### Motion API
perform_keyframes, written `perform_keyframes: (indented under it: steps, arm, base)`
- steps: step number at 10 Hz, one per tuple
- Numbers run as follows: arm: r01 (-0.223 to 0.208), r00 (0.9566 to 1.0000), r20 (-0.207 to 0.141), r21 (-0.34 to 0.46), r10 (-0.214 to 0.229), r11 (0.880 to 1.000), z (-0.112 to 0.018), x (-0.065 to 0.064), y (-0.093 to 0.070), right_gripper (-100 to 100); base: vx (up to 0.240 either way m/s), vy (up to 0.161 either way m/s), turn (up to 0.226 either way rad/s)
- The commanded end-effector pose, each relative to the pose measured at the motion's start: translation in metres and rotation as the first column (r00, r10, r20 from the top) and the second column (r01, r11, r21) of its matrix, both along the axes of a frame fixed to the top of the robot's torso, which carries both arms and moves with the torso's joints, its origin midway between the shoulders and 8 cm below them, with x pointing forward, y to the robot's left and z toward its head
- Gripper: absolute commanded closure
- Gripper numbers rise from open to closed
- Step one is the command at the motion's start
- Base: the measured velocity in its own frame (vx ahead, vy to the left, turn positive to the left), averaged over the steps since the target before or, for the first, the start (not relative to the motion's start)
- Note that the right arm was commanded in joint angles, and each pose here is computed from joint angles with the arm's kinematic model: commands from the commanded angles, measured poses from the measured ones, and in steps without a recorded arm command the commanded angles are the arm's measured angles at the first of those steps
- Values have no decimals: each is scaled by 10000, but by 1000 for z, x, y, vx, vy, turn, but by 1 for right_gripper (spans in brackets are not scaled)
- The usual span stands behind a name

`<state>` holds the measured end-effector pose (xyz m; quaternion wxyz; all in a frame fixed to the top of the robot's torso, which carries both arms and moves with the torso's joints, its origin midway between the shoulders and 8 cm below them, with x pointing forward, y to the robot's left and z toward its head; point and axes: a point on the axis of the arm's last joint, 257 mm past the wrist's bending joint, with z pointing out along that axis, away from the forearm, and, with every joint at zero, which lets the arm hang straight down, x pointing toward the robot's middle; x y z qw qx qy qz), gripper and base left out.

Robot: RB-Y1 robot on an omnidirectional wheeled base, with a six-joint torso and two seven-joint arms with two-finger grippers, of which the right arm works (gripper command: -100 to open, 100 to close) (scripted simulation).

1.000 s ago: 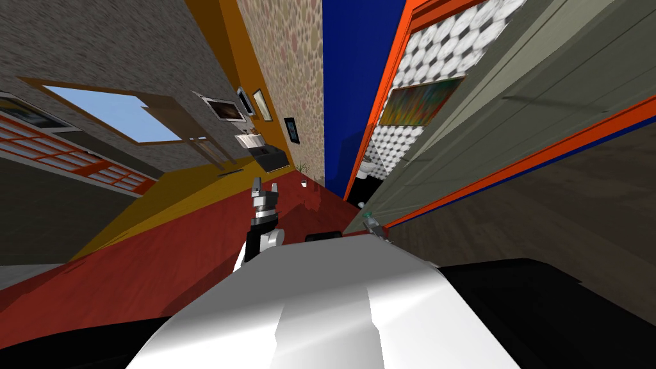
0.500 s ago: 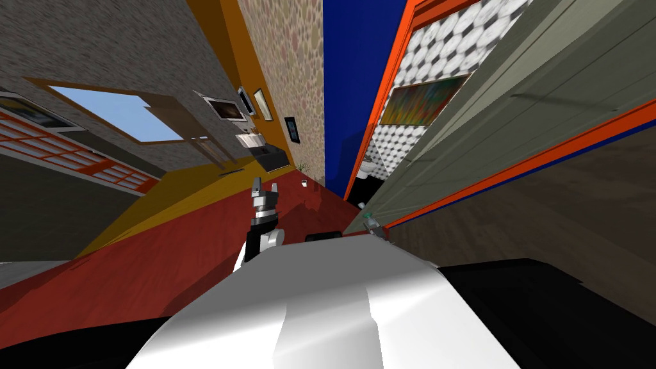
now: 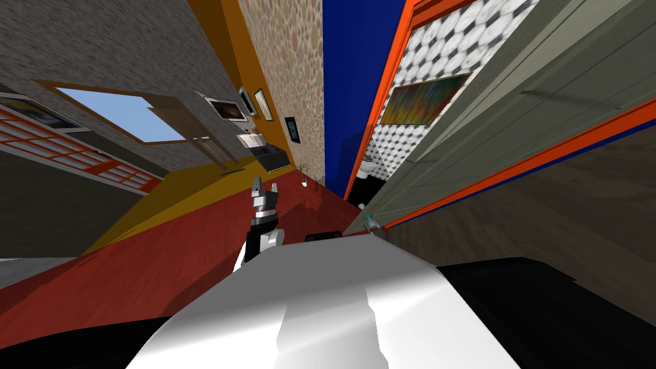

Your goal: Pull the door open

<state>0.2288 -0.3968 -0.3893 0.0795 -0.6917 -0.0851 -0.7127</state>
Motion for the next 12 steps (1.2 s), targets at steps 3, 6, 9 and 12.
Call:
perform_keyframes:
  steps: [3,6,9,12]
  arm:
    - [-361,9993,-24,249,362,9990,-3,-11,16,100]
    - [-451,9990,-31,246,452,9987,-3,-17,17,100]
    - [-651,9977,-155,157,654,9978,-2,-36,14,100]
    - [-675,9973,-294,56,677,9977,-2,-46,9,100]
  base:
    - [-29,-14,10]
    - [-32,-27,4]
    - [-130,-106,-1]
    - [-165,-68,16]
